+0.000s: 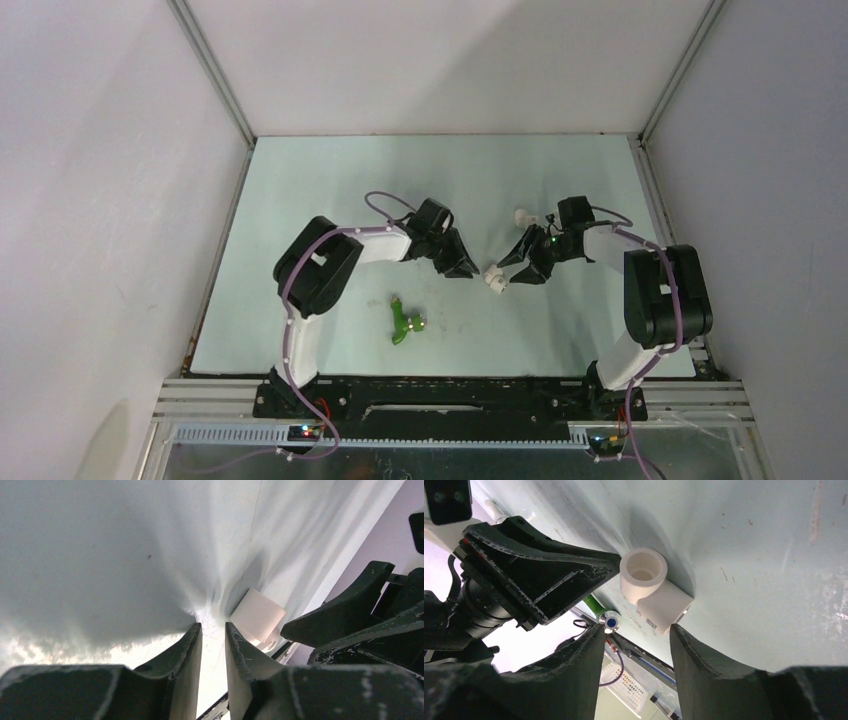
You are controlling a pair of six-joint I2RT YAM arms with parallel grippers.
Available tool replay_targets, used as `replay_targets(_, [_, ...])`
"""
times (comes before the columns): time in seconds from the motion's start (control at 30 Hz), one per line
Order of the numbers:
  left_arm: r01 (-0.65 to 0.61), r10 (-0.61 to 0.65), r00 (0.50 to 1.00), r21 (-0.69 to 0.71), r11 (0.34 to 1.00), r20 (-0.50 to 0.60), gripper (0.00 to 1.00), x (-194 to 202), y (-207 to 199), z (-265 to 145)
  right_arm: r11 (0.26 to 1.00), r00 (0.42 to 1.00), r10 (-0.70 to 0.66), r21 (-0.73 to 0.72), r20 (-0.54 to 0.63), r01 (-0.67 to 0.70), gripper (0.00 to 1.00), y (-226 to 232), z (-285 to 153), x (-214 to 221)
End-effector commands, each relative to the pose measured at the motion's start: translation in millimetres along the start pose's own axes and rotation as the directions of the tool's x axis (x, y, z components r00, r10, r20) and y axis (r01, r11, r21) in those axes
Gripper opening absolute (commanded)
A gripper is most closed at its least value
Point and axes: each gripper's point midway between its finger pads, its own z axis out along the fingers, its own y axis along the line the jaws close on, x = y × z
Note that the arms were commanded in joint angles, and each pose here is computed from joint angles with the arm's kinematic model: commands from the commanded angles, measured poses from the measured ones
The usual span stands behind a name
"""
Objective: Install the water faucets
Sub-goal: Pick up the adaptor at the center of the board.
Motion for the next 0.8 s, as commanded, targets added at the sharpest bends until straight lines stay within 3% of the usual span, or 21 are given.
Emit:
replay_targets(0.0, [0.006, -0.006, 0.999, 0.006, 1.000, 0.052, 0.35, 1.4, -7.8, -16.9, 1.000, 1.000, -0.024, 0.015, -0.001, 0.024, 0.52, 3.0, -7.0, 4.6])
replay_targets(0.2, [-0.004, -0.008, 0.998, 0.171, 0.985, 0.069, 0.65, 0.7, -35.4, -22.8, 0.998, 1.000, 0.015, 0.060, -0.022, -0.014, 0.51, -13.5, -10.8, 13.4])
replay_targets(0.27, [-0.016, 0.004, 0.998, 0.203, 0.979, 0.061, 0.70, 0.2, -43.6, -20.7, 0.999, 0.999, 0.031, 0.028, -0.021, -0.030, 0.50, -13.8, -9.5, 14.5])
replay_targets(0.43, [-0.033, 0.030, 0.999, 0.223, 0.974, 0.017, 0.66, 1.8, -53.7, -5.8, 0.999, 0.998, 0.046, -0.012, -0.039, -0.046, 0.49, -13.4, 0.9, 14.0])
replay_targets(0.77, [-0.038, 0.042, 0.999, 0.132, 0.990, -0.028, 0.47, 13.8, -32.8, 12.8, 0.994, 0.998, 0.045, -0.094, -0.039, -0.049, 0.44, -1.8, 13.6, 3.5])
